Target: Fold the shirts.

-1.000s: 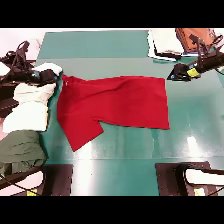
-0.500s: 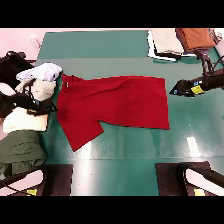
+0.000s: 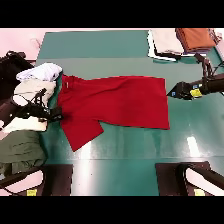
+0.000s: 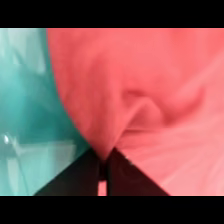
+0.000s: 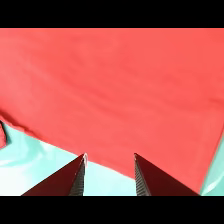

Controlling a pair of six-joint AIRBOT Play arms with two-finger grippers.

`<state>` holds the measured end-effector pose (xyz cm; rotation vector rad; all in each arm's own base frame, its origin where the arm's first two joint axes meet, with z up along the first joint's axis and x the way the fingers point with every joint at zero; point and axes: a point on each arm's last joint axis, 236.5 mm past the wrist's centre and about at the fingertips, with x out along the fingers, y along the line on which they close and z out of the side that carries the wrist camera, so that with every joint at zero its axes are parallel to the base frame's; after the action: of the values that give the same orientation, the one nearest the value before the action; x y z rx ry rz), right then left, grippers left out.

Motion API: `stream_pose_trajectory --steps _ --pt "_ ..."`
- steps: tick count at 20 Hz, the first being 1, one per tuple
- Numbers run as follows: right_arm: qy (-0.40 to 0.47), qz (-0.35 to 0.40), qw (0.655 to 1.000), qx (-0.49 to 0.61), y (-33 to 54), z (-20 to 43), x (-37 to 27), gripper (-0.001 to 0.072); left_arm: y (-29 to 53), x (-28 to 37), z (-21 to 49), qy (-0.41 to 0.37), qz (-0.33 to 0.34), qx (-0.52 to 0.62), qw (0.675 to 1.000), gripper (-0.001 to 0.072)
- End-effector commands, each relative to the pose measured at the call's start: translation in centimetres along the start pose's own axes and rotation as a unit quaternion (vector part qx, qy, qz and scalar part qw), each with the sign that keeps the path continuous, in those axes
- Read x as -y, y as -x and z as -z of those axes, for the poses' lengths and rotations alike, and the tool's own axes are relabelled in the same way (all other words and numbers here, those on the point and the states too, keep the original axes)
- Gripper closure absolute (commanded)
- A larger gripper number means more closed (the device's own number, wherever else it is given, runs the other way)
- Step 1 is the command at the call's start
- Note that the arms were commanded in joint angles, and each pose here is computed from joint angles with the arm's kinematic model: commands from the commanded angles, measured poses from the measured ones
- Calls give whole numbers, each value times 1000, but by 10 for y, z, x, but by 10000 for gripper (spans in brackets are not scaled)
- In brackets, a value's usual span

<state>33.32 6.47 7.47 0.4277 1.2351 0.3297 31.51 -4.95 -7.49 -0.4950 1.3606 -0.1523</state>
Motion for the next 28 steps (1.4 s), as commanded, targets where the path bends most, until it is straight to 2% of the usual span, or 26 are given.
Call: stream_pose_trajectory --steps 1,3,5,7,9,13,15,16,17,18,19,20,23,25,26,28 --pt "-57 11 998 -26 -4 29 34 365 12 16 -10 -20 14 5 1000 682" --pt "-120 48 990 -51 -11 70 82 362 23 25 -20 -36 20 11 999 682" --pt "-193 56 977 -76 -21 111 116 195 32 32 -32 -42 25 27 998 682" --pt "-248 30 964 -88 -37 138 129 203 35 37 -38 -41 32 37 998 682" --pt "-279 -13 956 -90 -57 146 124 273 35 38 -40 -40 33 41 998 682" --pt "-292 -57 952 -73 -98 127 106 283 36 43 -41 -35 43 42 998 682" --pt "-265 -57 960 -62 -113 108 95 291 37 47 -42 -29 53 44 997 683" --pt "-245 -51 966 -56 -118 99 90 366 37 48 -42 -30 54 45 997 682" --pt "-221 -47 973 -51 -121 89 83 379 39 49 -44 -31 54 48 997 683" --pt "-201 -47 978 -45 -121 80 76 442 46 52 -49 -37 54 60 996 683" --pt "-177 -48 982 -40 -119 72 66 589 58 58 -57 -45 55 83 994 683" --pt "-156 -51 986 -30 -113 62 56 680 74 65 -65 -55 56 110 991 683" --pt "-61 -67 995 48 -58 14 13 696 155 105 -84 -108 68 208 970 683" --pt "25 -62 989 135 13 -23 -26 696 239 144 -89 -150 82 299 939 683" --pt "69 -53 979 187 56 -39 -47 696 292 168 -86 -170 91 357 914 683" --pt "151 -29 938 311 162 -60 -97 696 400 213 -64 -213 109 469 850 683"
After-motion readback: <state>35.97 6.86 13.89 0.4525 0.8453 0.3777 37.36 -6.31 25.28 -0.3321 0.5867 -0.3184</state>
